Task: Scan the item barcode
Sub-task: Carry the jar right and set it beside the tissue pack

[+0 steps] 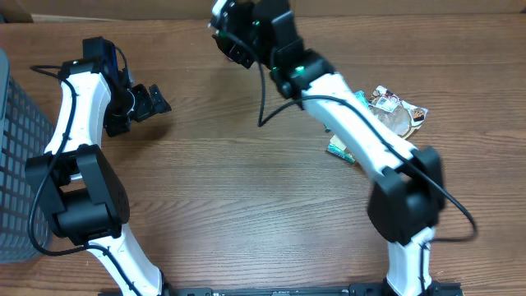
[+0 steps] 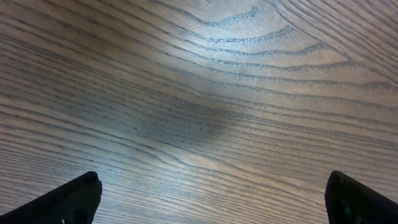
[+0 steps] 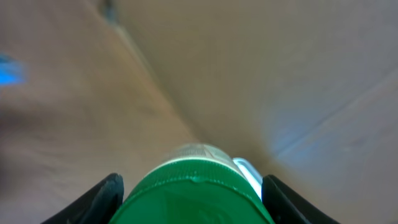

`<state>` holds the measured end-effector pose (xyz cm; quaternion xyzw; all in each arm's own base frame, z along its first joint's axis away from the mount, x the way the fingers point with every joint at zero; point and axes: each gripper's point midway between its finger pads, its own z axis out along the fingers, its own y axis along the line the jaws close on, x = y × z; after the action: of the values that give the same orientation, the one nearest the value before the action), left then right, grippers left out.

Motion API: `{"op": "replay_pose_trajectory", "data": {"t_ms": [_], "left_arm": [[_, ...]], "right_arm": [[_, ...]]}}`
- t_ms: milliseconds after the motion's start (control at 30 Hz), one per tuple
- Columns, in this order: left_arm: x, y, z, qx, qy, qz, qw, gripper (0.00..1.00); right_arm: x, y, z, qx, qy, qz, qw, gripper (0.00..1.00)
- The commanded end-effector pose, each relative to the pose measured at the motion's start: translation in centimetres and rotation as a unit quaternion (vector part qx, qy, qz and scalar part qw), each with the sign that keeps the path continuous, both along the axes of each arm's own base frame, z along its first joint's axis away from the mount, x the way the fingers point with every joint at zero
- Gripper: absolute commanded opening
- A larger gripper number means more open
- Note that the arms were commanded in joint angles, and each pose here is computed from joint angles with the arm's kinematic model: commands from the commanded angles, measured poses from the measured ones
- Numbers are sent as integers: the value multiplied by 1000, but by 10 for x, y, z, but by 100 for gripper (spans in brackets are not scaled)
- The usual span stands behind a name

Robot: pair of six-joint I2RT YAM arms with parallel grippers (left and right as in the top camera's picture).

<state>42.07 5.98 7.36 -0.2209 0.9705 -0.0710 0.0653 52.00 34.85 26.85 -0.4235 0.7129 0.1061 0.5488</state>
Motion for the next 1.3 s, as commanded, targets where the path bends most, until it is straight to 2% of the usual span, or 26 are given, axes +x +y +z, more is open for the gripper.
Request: {"op": "replay_pose_trajectory", "data": {"t_ms": [0,33,100,300,500,633,767,867,933,1067,1133,1167,1200,1267], "left_arm": [[2,-3,4,-3,-6,-1,1000,99],[2,-3,4,-3,-6,-1,1000,100],[2,-3,4,-3,-6,-1,1000,99],[2,-3,4,-3,-6,-1,1000,100],[2,-3,4,-3,-6,-1,1000,100],[2,-3,4,-3,-6,-1,1000,100],[2,-3,4,-3,-6,-1,1000,100],[2,-3,4,-3,-6,-1,1000,100],[2,-3,4,-3,-6,-1,1000,100],[2,-3,4,-3,-6,-1,1000,100],[2,-3,4,-3,-6,-1,1000,100],[2,-3,4,-3,-6,-1,1000,99],[2,-3,4,-3,-6,-1,1000,99],[2,-3,4,-3,-6,-1,1000,99]], "right_arm": [[-42,-1,15,105,159,41,981,55],[-57,-12,-13,76,225,33,971,52],[-75,-30,-44,30,290,15,956,52],[-114,-110,-105,-141,389,-88,906,52],[-120,-160,-125,-209,408,-159,875,52],[-108,-175,-143,-206,403,-181,873,51],[-91,-193,-169,-202,385,-210,875,46],[-78,-205,-189,-183,369,-230,882,46],[-72,-209,-196,-162,369,-249,881,54],[-74,-209,-200,-151,378,-249,879,59],[-75,-206,-200,-146,381,-243,880,70],[-76,-204,-200,-142,384,-239,880,91],[-78,-201,-200,-138,389,-232,881,100],[-82,-194,-199,-126,401,-216,881,100]]}}
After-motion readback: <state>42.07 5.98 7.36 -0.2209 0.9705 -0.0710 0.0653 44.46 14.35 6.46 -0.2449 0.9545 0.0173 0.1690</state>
